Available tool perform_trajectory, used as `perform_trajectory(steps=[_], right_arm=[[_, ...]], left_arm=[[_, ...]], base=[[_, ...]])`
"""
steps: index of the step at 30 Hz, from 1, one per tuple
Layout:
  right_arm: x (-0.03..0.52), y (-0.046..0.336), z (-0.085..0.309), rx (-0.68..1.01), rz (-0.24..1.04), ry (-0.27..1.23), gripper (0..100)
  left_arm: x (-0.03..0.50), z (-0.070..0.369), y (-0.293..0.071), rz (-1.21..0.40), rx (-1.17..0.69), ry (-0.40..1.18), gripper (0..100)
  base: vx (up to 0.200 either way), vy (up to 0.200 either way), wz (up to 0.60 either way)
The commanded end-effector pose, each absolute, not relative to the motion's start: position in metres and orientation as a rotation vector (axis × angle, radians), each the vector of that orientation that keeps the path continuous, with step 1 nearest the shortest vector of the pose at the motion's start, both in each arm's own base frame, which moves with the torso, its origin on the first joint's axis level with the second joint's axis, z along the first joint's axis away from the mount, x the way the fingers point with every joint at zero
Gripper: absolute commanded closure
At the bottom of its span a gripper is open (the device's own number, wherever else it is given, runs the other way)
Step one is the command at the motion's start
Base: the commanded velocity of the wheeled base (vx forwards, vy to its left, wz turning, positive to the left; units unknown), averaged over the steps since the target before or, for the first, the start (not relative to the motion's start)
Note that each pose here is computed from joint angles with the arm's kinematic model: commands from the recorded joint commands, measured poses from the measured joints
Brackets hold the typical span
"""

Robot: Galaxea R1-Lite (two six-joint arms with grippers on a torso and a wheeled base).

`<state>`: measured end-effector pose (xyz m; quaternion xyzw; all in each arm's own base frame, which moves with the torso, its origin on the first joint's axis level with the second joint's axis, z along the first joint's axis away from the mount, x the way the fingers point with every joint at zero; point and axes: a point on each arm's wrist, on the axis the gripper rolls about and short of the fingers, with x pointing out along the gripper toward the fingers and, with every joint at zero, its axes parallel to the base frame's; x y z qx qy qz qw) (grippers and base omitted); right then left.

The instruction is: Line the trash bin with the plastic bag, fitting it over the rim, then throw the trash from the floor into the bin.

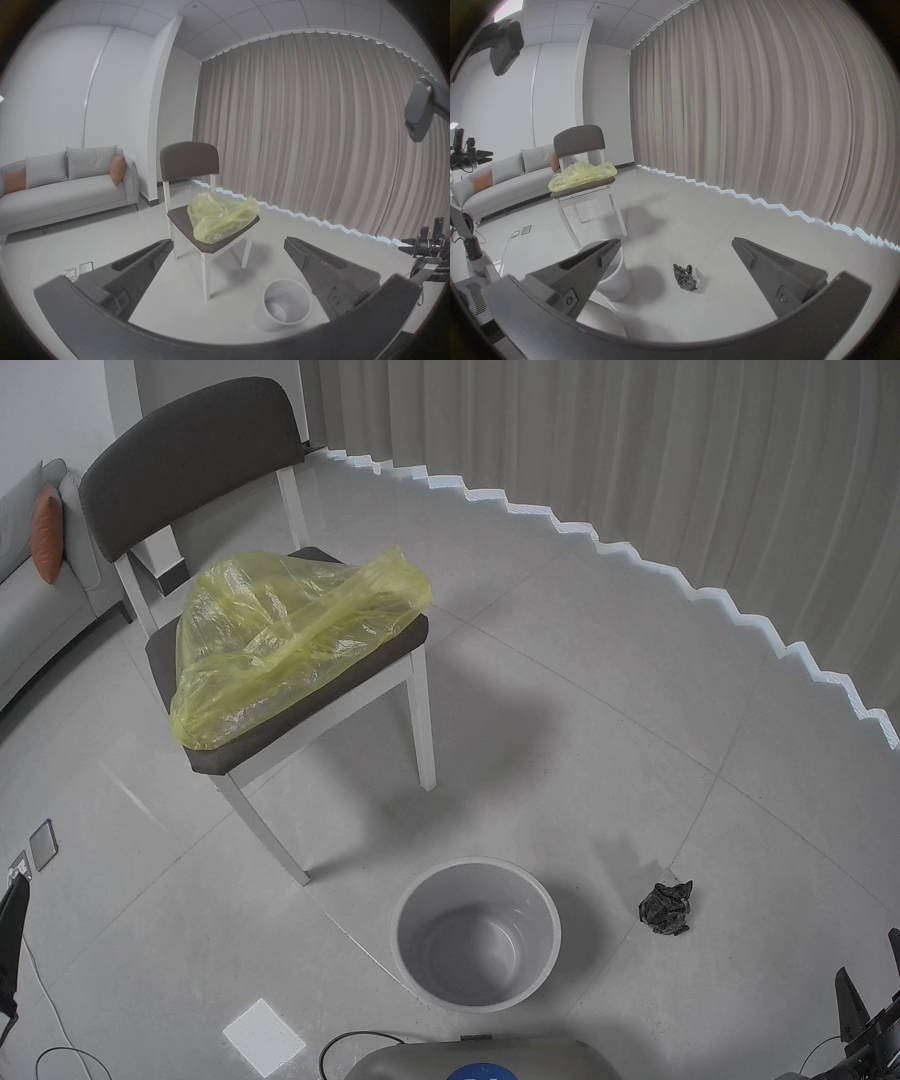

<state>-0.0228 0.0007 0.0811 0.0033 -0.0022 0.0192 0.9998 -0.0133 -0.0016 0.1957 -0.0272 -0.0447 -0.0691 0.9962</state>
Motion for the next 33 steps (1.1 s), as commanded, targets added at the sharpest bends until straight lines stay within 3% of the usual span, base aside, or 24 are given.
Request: perform_trajectory(steps=[1,7,11,13,16,17,23,33], right_arm=[[-0.022,0.001,0.076,0.009,0.044,0.003,0],[-0.022,0.001,0.076,0.021,0.031,0.002,0],[-0.024,0.001,0.092,-0.067,0.047,-0.072,0],[-0.026,0.001,0.137,-0.053,0.053,-0.143,0],[-0.018,0.001,0.161,-0.024,0.068,-0.117,0],[-0.002,0.002,0.186,-0.003,0.097,-0.075,0],[0.067,0.003,0.25,-0.002,0.094,0.041,0],[0.088,0.002,0.243,0.042,0.083,0.091,0]], left_arm=[[0.011,0.201,-0.003,-0.139,-0.052,0.019,0],[0.029,0.212,-0.004,-0.142,-0.032,0.065,0],[0.046,0.21,-0.004,-0.143,-0.001,0.129,0],[0.06,0.208,-0.004,-0.135,0.027,0.184,0],[0.071,0.208,-0.005,-0.132,0.037,0.223,0],[0.085,0.213,-0.005,-0.131,0.039,0.253,0],[0.137,0.223,-0.006,-0.064,0.108,0.356,0],[0.227,0.23,-0.011,0.089,0.196,0.445,0]], base=[[0.0,0.0,0.0],[0.0,0.0,0.0],[0.0,0.0,0.0],[0.0,0.0,0.0],[0.0,0.0,0.0],[0.0,0.0,0.0],[0.0,0.0,0.0],[0.0,0.0,0.0]])
